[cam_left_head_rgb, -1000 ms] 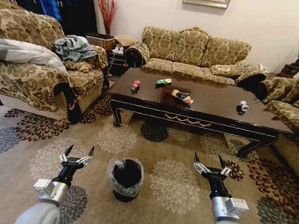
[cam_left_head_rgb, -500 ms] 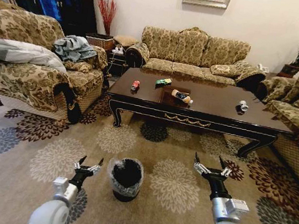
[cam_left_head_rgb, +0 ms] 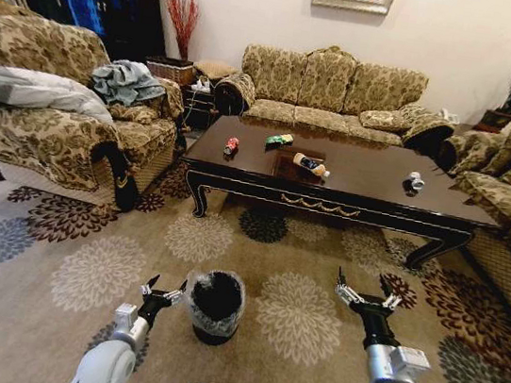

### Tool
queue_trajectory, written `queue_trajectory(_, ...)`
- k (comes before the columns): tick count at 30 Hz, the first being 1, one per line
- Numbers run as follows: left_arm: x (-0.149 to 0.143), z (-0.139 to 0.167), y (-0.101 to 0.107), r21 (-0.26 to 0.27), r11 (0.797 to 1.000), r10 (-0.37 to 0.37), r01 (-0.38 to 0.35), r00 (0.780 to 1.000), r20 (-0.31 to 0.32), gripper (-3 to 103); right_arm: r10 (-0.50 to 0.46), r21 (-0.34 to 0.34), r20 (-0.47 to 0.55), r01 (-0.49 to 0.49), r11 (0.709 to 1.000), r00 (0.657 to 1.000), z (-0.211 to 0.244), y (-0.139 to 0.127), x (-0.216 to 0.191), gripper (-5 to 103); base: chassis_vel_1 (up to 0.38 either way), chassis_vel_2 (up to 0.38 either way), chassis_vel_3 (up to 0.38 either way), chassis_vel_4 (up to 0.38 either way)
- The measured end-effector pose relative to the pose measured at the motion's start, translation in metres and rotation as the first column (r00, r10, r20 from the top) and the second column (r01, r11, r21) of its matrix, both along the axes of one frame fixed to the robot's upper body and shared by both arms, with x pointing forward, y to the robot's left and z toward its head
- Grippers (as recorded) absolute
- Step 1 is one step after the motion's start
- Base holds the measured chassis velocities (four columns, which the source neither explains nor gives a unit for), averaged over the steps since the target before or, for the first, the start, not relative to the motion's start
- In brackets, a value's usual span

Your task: Move to the front of the table and place the trash on the table into the trash bin.

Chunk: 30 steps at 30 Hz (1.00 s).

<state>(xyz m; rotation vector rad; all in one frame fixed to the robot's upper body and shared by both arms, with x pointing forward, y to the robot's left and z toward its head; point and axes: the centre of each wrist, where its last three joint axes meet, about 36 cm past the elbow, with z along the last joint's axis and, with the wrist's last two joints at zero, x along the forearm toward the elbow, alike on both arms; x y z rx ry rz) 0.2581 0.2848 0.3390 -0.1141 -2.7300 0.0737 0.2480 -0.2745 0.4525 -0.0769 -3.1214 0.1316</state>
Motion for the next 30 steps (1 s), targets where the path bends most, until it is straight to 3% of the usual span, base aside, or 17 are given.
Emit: queue_trajectory(30, -0.0087, -0.0046, 0.0049, 0.003, 1.0, -0.008, 0.008, 1.0, -0.021, 100, -0.022, -0.009, -0.005, 0.022, 1.0, 1.0, -0.0073, 0.0077, 0.0016, 100, 0.0, 0.0, 0.0, 0.0)
